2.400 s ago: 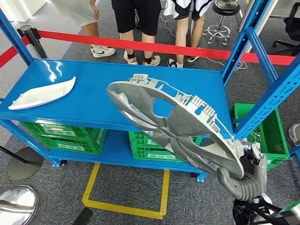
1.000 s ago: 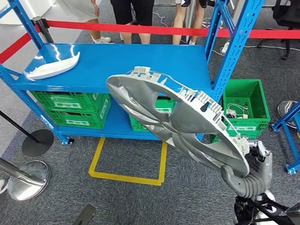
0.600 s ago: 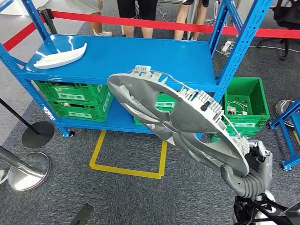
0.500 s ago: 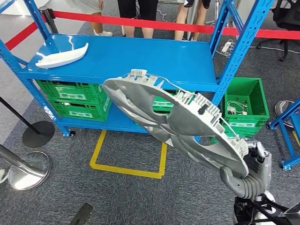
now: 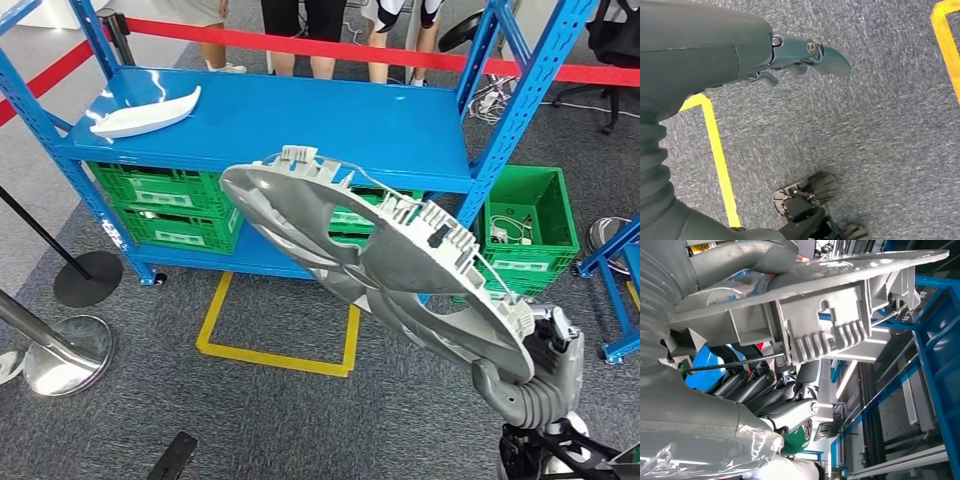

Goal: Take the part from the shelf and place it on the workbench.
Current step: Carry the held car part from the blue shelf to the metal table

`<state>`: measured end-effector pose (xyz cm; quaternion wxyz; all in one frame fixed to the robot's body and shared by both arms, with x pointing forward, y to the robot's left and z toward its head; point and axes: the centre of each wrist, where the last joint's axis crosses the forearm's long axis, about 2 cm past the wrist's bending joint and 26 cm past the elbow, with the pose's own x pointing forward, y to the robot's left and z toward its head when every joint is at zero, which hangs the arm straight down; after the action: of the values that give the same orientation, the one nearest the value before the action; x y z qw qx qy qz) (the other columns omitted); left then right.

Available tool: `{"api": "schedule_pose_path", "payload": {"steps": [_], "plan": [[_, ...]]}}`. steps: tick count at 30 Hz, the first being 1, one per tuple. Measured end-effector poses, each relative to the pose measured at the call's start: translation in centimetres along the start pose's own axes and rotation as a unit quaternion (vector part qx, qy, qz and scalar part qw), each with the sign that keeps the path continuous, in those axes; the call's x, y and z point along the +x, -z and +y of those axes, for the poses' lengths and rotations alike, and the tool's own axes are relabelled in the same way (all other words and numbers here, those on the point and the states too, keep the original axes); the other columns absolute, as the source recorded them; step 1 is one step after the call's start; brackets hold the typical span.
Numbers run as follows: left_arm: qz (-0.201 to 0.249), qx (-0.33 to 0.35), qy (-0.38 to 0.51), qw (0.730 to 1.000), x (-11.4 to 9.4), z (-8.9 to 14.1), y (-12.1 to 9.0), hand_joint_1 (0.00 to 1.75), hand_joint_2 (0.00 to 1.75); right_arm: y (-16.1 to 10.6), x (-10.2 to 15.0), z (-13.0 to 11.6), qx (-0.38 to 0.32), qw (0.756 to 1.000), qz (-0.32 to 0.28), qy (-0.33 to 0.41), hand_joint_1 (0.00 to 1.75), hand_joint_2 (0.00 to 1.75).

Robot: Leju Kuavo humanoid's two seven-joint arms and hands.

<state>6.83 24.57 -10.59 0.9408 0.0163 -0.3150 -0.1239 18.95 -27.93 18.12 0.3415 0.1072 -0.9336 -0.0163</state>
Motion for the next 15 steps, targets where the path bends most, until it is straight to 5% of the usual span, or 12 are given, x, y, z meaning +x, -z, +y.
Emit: {"api": "schedule_pose_path", "payload": {"steps": [15], "plan": [[-0.002,0.006,0.010,1.000,-0.02,0.02,-0.01,0.00,1.75,0.01,0.15,-0.15,-0.002,1.000,-0.004,-0.006,1.75,1.75]]}}
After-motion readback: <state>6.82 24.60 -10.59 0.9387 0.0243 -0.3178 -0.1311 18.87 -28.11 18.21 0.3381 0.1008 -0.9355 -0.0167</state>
